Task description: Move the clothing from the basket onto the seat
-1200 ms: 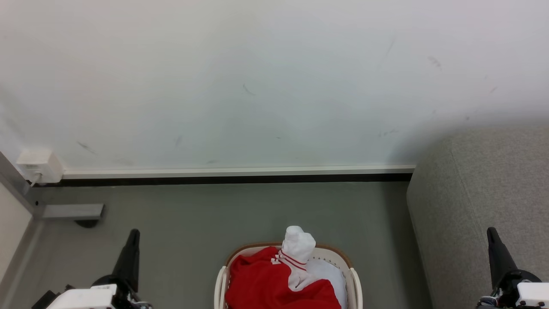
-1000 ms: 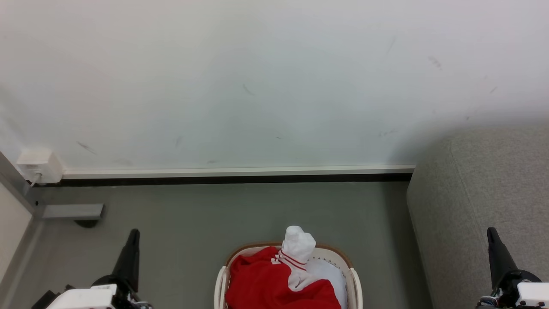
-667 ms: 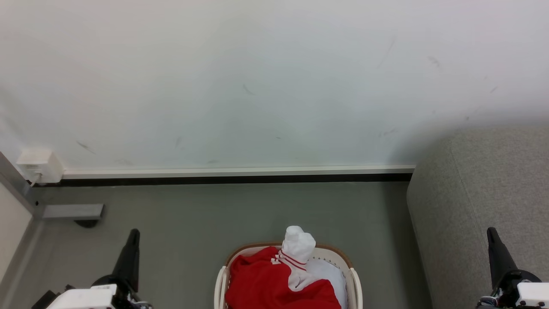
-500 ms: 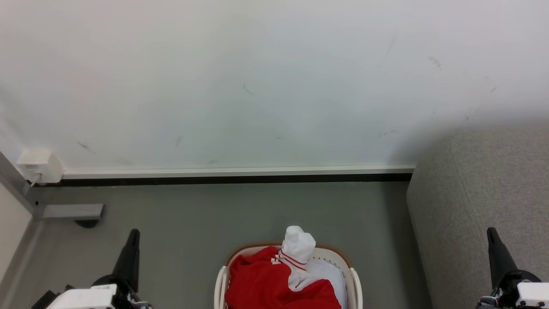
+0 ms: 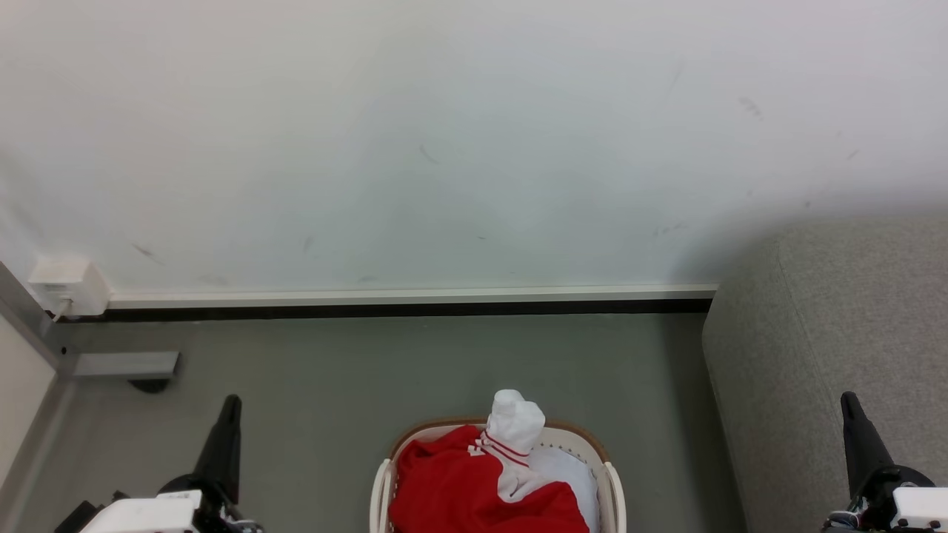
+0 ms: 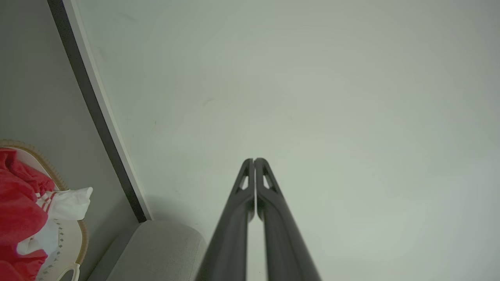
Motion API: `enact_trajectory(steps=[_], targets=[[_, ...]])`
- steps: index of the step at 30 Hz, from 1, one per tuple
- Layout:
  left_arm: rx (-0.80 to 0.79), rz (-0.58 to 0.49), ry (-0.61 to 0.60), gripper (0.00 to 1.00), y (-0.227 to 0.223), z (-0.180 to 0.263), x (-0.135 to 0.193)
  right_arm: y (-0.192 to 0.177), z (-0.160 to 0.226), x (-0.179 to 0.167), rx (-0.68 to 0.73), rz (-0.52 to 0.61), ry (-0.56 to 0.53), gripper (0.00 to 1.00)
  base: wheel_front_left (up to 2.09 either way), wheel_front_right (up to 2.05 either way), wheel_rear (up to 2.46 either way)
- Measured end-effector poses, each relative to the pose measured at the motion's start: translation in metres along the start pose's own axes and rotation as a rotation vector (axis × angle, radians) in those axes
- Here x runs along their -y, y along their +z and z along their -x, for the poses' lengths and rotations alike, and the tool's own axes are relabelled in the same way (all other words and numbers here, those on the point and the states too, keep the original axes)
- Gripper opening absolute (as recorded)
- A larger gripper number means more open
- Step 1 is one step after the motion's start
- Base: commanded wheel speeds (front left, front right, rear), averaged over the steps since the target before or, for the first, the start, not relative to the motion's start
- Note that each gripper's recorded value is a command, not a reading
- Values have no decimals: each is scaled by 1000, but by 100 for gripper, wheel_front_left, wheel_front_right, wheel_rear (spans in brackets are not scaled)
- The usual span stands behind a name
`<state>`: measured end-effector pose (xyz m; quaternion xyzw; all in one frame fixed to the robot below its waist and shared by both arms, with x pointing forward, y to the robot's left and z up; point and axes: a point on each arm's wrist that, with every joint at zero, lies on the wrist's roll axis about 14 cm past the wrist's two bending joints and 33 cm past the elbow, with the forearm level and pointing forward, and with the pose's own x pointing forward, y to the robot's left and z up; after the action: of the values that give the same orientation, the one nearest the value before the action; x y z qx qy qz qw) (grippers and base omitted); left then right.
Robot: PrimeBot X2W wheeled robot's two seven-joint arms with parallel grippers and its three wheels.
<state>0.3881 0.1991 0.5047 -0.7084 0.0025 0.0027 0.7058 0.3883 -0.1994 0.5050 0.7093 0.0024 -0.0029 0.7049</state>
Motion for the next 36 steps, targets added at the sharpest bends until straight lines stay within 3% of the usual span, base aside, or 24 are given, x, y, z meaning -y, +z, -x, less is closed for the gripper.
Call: enact_trajectory(steps=[21,22,23,24,28,36], targets=[[0,0,0,0,0,0,0,0,0,0,0,0,0,0,0,0,0],[0,1,3,100,0,0,-1,0,0,1,0,-1,-4,100,0,0,0],[0,5,15,0,-1,2,-5,-1,2,5,0,-4,-16,0,0,0,0],[0,10,32,100,-2,4,-11,-1,4,11,0,-7,-35,100,0,0,0],[7,22,86,100,-4,13,-30,-3,14,30,-1,-15,-91,100,0,0,0],[25,16,78,100,-7,11,-27,-6,13,26,18,-1,-78,100,0,0,0]])
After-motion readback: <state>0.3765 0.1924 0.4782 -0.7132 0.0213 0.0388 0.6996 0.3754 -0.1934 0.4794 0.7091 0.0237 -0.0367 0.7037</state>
